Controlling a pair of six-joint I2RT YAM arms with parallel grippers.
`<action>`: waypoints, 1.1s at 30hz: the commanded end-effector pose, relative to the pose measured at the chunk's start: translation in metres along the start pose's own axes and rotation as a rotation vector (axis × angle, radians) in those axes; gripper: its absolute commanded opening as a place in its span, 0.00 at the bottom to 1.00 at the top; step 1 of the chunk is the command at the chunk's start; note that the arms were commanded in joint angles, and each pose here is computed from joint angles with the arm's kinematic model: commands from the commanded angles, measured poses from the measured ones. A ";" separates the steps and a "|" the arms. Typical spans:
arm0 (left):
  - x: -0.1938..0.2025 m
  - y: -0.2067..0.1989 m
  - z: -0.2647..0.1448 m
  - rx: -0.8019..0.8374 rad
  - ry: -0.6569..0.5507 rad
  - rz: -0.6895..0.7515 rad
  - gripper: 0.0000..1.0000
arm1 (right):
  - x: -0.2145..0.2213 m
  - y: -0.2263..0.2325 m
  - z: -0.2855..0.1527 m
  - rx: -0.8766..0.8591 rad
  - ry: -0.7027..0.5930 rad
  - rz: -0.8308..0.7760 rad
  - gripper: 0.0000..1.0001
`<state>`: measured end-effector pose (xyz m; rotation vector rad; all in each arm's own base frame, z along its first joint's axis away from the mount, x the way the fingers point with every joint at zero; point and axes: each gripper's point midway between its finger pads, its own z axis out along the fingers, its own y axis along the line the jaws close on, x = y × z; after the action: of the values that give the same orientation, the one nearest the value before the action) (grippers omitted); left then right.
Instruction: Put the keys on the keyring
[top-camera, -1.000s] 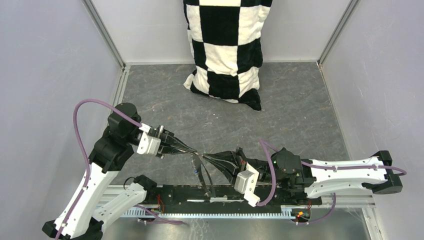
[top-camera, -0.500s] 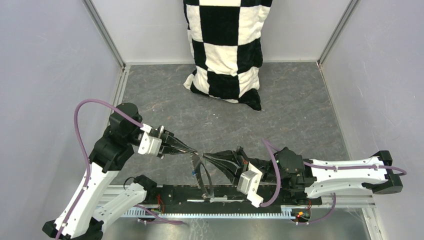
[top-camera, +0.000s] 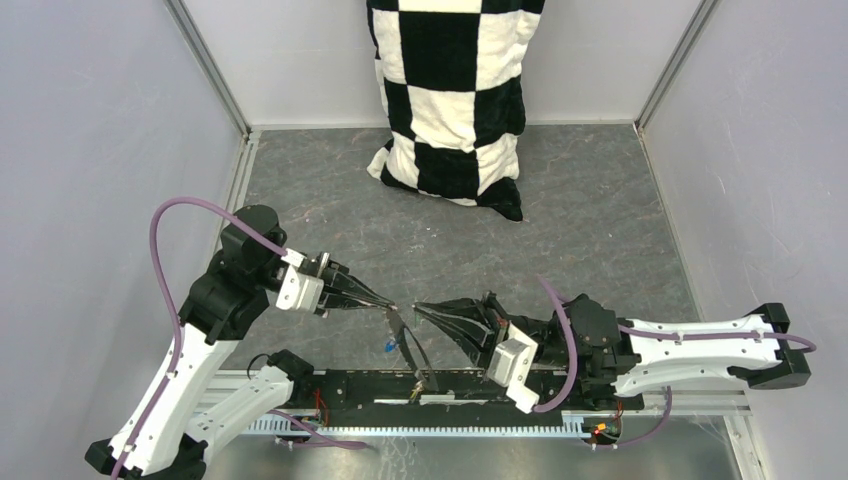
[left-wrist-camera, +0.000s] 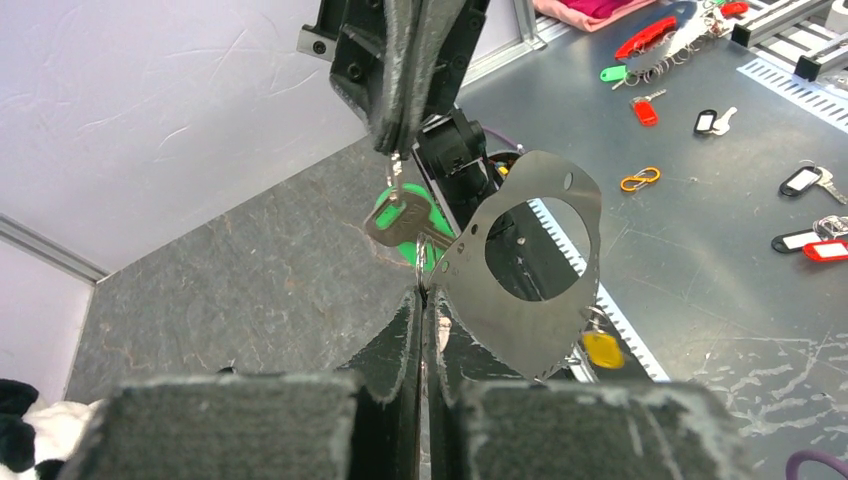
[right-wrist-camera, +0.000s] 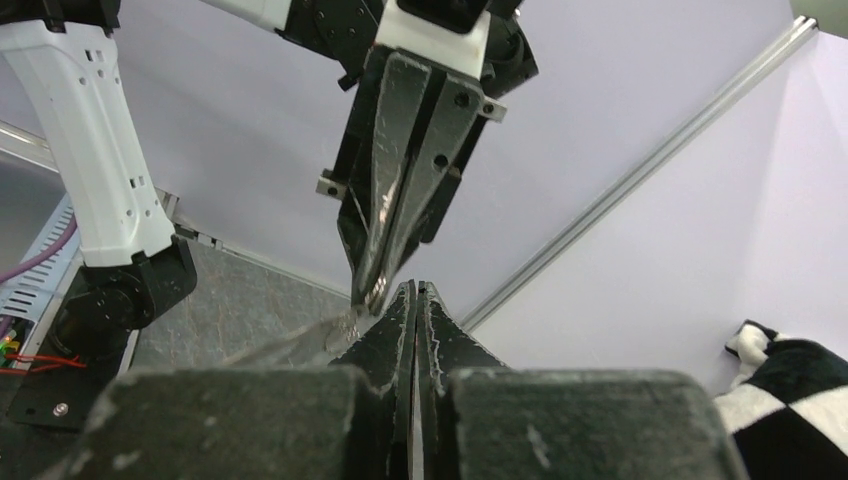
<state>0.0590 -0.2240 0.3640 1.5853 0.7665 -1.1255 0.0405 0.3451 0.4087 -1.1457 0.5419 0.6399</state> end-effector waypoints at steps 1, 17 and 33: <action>-0.024 -0.004 0.001 0.057 -0.055 0.089 0.02 | 0.001 -0.012 -0.015 0.070 0.011 0.027 0.00; 0.052 -0.018 -0.007 0.006 0.135 0.129 0.02 | 0.210 0.043 -0.086 0.135 0.541 0.339 0.00; 0.074 -0.042 -0.008 0.044 0.135 0.145 0.02 | 0.313 0.107 -0.130 0.057 0.704 0.823 0.05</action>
<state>0.0544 -0.2064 0.2790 1.7230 0.8049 -0.9633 0.1752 0.3013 0.0802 -1.1018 1.6592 0.7912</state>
